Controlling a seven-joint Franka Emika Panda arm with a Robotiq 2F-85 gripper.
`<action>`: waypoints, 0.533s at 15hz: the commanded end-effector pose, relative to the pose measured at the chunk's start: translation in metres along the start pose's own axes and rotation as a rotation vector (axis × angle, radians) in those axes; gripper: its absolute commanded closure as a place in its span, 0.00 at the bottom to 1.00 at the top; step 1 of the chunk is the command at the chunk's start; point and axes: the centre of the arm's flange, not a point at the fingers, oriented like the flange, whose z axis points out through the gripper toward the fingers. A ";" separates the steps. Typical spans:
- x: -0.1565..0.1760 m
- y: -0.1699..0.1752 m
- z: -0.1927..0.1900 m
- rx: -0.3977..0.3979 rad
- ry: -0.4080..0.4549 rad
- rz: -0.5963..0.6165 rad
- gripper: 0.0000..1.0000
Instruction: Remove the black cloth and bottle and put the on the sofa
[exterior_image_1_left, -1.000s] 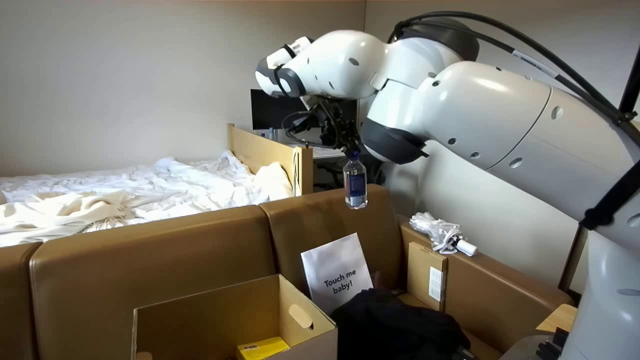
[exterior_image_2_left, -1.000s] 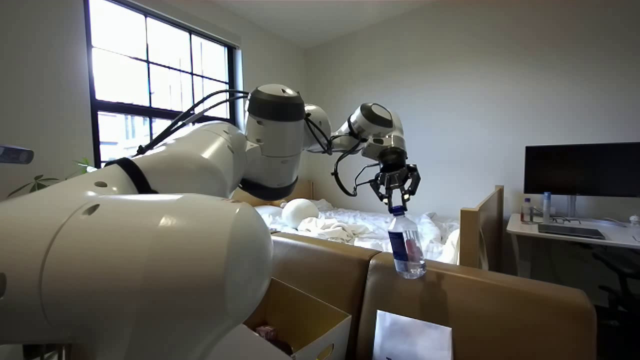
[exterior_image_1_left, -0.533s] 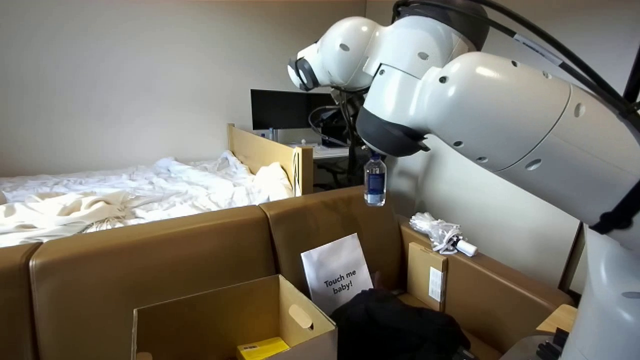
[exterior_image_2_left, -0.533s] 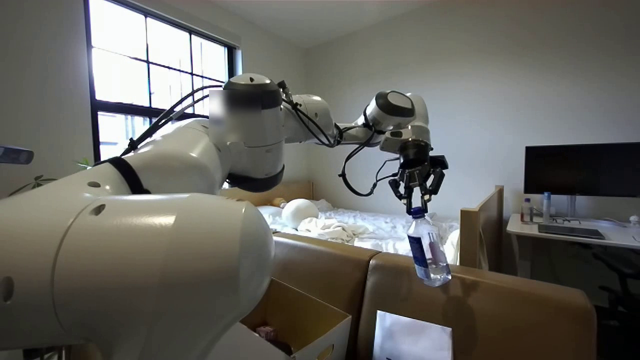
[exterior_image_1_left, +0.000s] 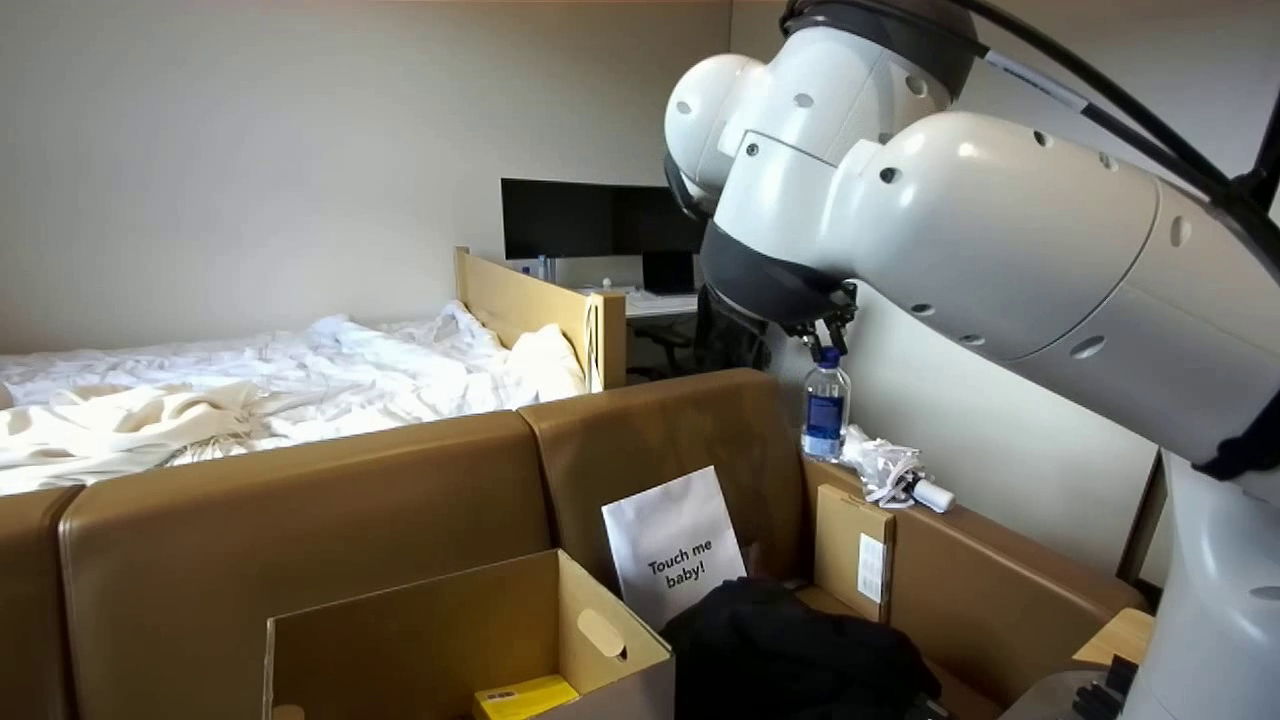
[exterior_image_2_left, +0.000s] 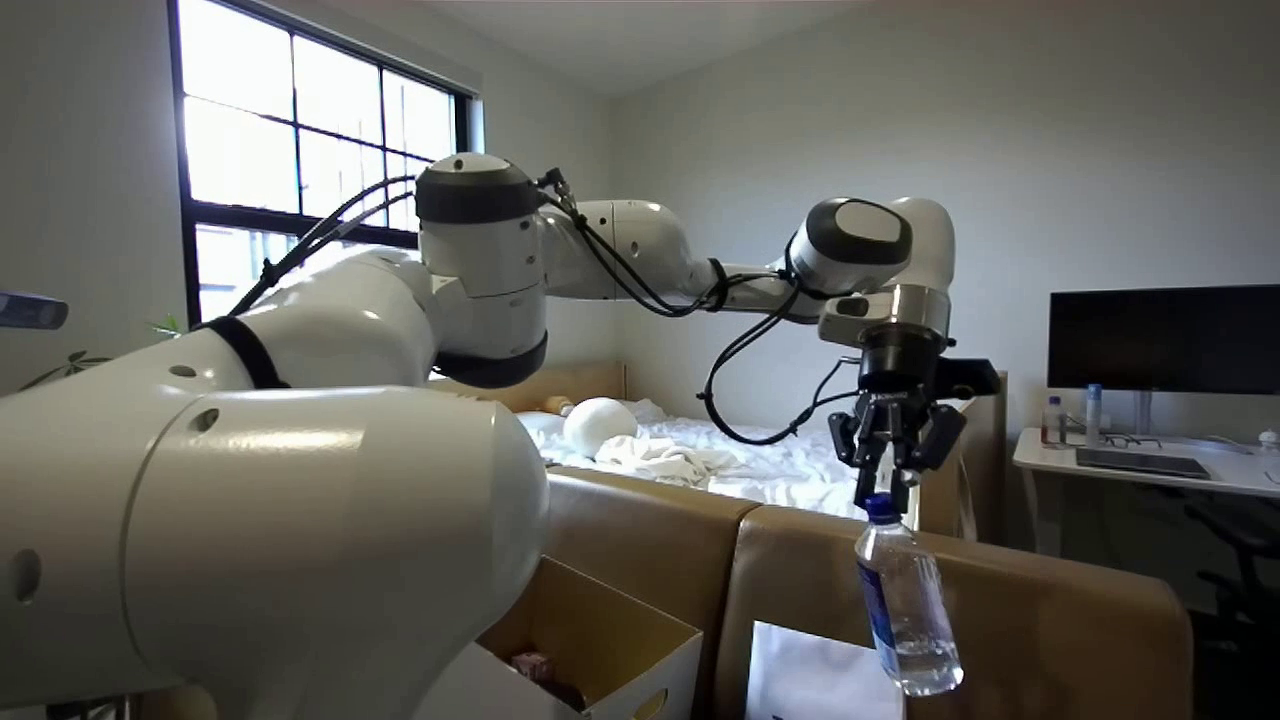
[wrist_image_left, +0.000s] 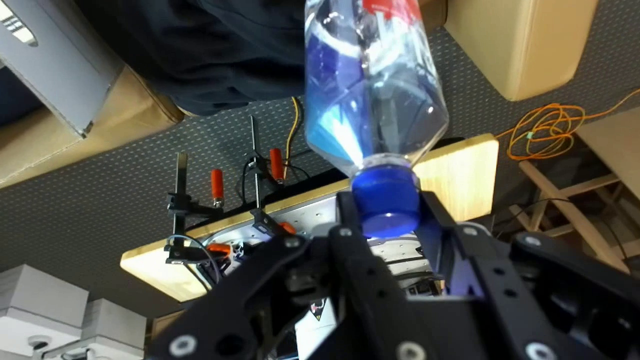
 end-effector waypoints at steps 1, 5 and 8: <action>0.038 -0.039 0.074 0.004 -0.030 0.002 0.88; 0.009 -0.032 0.061 0.009 0.015 -0.006 0.67; 0.004 -0.025 0.053 0.020 0.006 -0.021 0.67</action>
